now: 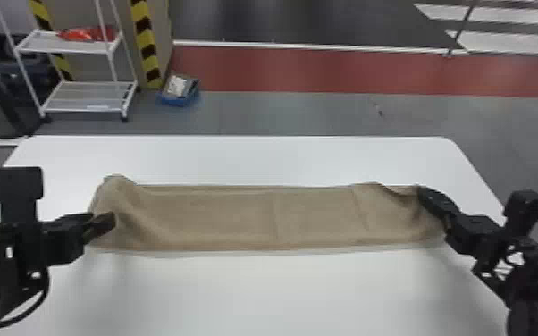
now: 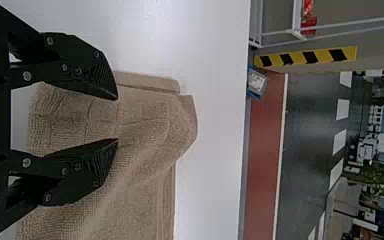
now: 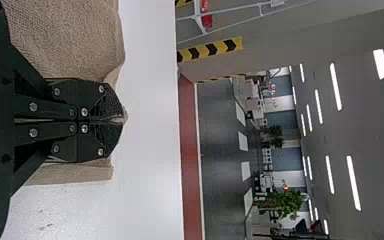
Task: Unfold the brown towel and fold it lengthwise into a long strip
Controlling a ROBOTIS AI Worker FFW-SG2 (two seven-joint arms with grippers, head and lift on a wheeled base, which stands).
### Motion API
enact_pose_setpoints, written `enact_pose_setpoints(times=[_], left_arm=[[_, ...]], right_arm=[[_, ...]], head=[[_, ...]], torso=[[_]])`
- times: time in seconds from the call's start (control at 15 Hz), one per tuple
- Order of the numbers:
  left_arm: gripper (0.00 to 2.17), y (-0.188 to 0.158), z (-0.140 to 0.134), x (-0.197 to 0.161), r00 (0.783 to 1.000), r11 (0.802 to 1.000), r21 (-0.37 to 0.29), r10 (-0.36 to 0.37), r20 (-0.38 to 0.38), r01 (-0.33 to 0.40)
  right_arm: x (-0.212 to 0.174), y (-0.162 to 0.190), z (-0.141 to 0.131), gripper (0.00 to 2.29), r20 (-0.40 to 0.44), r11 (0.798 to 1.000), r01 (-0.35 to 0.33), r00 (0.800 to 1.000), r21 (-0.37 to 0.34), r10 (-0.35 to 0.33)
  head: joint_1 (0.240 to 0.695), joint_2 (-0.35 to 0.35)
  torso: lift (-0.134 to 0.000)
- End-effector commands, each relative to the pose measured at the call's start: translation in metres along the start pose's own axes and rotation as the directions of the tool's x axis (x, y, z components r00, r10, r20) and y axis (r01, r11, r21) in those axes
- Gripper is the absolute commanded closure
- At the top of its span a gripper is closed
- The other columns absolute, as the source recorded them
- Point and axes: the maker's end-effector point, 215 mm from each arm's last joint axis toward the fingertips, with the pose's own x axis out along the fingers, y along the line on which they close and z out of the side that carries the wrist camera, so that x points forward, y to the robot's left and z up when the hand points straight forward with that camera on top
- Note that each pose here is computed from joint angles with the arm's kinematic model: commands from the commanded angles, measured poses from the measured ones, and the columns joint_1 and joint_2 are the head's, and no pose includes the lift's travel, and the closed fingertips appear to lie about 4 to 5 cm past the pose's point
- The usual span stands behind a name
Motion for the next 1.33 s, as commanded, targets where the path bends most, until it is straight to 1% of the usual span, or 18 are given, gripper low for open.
enact_pose_setpoints(times=[0.0,0.07,0.2,0.27,0.33,0.47,0.53,0.6,0.67,0.73,0.8,0.87,0.93,1.0,1.13,1.27], left_arm=[[0.98,0.000,-0.001,0.005,1.000,1.000,0.012,0.007,-0.010,-0.007],[1.18,0.001,-0.002,0.005,1.000,1.000,0.012,0.011,-0.015,-0.010],[1.18,0.003,-0.008,0.004,0.999,1.000,0.016,0.011,-0.038,-0.010],[1.23,0.005,-0.008,0.003,0.999,1.000,0.015,0.012,-0.037,-0.011],[1.35,0.006,-0.007,0.003,0.999,1.000,0.015,0.014,-0.037,-0.013],[1.39,0.007,-0.008,0.002,0.999,1.000,0.015,0.014,-0.042,-0.014],[1.54,0.008,-0.007,0.002,0.999,1.000,0.014,0.015,-0.040,-0.014],[1.54,0.007,-0.005,0.000,0.999,1.000,0.010,0.010,-0.034,-0.009],[1.60,0.005,-0.004,-0.001,0.999,1.000,0.010,0.000,-0.033,0.001],[1.58,0.006,-0.001,-0.002,1.000,1.000,0.013,0.008,-0.024,-0.008],[1.14,0.007,0.005,-0.001,1.000,1.000,0.016,0.023,-0.002,-0.023],[0.65,0.006,0.005,0.001,1.000,1.000,0.020,0.014,0.000,-0.015],[0.56,0.006,0.003,0.004,1.000,1.000,0.025,0.015,-0.007,-0.015],[0.56,0.005,-0.001,0.008,1.000,0.999,0.031,0.018,-0.019,-0.017],[0.56,0.012,-0.008,0.013,0.998,0.996,0.070,0.059,-0.039,-0.056],[0.56,0.014,-0.007,0.014,0.997,0.995,0.075,0.065,-0.032,-0.063]], right_arm=[[-0.001,-0.002,0.000,1.42,0.002,1.000,0.004,1.000,0.000,-0.004],[-0.001,-0.003,0.000,1.42,0.003,1.000,0.005,1.000,0.000,-0.005],[-0.001,-0.003,0.001,1.42,0.004,1.000,0.006,1.000,0.000,-0.006],[0.000,-0.003,0.002,1.42,0.005,1.000,0.006,1.000,0.001,-0.006],[0.001,-0.002,0.001,1.42,0.004,1.000,0.004,1.000,0.002,-0.004],[0.002,-0.001,0.002,1.42,0.005,1.000,0.003,1.000,0.002,-0.003],[0.002,-0.001,0.002,1.42,0.006,1.000,0.003,1.000,0.003,-0.003],[0.003,0.000,0.002,1.42,0.005,1.000,0.002,1.000,0.002,-0.002],[0.002,-0.001,0.002,1.42,0.003,1.000,0.003,1.000,0.004,-0.003],[0.002,-0.001,0.002,1.42,0.006,1.000,0.003,1.000,0.003,-0.003],[0.002,-0.001,0.002,1.42,0.004,1.000,0.003,1.000,0.003,-0.003],[0.001,-0.002,0.002,1.42,0.005,1.000,0.004,1.000,0.006,-0.004],[0.000,-0.002,0.001,1.42,0.004,1.000,0.006,1.000,0.005,-0.006],[0.000,-0.002,0.000,1.42,0.005,1.000,0.004,1.000,0.005,-0.004],[-0.002,-0.002,0.000,1.42,0.008,1.000,0.004,1.000,0.006,-0.004],[-0.003,-0.004,-0.001,1.42,0.007,1.000,0.005,1.000,0.008,-0.006]], head=[[0.695,-0.076],[0.695,-0.078],[0.695,-0.079],[0.695,-0.078],[0.695,-0.078],[0.695,-0.076],[0.695,-0.074],[0.695,-0.072],[0.695,-0.071],[0.695,-0.071],[0.695,-0.072],[0.695,-0.071],[0.695,-0.070],[0.695,-0.071],[0.695,-0.073],[0.695,-0.069]], torso=[[-0.123],[-0.123],[-0.123],[-0.123],[-0.123],[-0.123],[-0.123],[-0.123],[-0.123],[-0.123],[-0.123],[-0.123],[-0.123],[-0.123],[-0.123],[-0.123]])
